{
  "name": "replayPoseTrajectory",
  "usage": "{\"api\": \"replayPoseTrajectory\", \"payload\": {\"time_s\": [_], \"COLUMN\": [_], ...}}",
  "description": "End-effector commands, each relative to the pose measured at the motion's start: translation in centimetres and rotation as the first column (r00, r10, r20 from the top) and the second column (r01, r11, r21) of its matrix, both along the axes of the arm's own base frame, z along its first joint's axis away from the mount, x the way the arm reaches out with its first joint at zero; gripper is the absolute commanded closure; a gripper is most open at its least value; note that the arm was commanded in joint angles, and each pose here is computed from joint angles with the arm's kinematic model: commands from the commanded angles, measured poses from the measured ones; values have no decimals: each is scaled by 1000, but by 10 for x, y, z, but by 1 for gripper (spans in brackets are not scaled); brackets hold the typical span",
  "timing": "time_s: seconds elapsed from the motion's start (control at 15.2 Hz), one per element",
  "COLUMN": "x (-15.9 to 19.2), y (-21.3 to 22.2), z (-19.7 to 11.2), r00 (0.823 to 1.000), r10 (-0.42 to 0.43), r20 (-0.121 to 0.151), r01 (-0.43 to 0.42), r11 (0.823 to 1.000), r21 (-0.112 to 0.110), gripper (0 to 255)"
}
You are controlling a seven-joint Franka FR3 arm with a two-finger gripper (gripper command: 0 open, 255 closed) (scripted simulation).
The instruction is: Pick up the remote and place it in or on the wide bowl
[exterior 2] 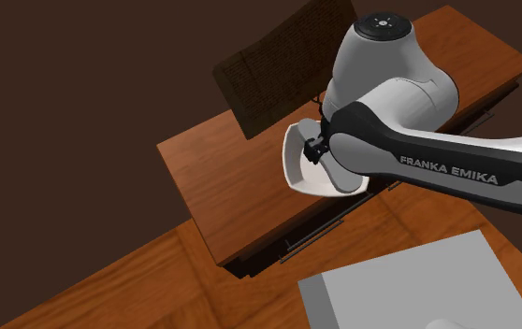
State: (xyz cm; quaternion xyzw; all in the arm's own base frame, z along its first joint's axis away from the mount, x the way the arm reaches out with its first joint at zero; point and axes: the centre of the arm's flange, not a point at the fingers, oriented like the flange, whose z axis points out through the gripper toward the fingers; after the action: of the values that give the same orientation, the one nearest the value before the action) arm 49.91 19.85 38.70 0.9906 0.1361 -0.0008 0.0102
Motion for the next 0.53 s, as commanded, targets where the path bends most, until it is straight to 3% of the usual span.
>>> {"api": "replayPoseTrajectory", "payload": {"time_s": [0.0, 0.07, 0.4, 0.46], "x": [-1, 0, -1, -1], "y": [0, 1, 0, 0], "z": [-3, -3, -3, 10], "r00": [1000, 1000, 1000, 1000], "r10": [1, 1, 1, 1], "r20": [-6, -6, -6, -6], "r01": [-1, -1, -1, -1], "r11": [1000, 1000, 1000, 1000], "r21": [-1, -2, -1, -1], "gripper": [255, 0, 0, 0]}}
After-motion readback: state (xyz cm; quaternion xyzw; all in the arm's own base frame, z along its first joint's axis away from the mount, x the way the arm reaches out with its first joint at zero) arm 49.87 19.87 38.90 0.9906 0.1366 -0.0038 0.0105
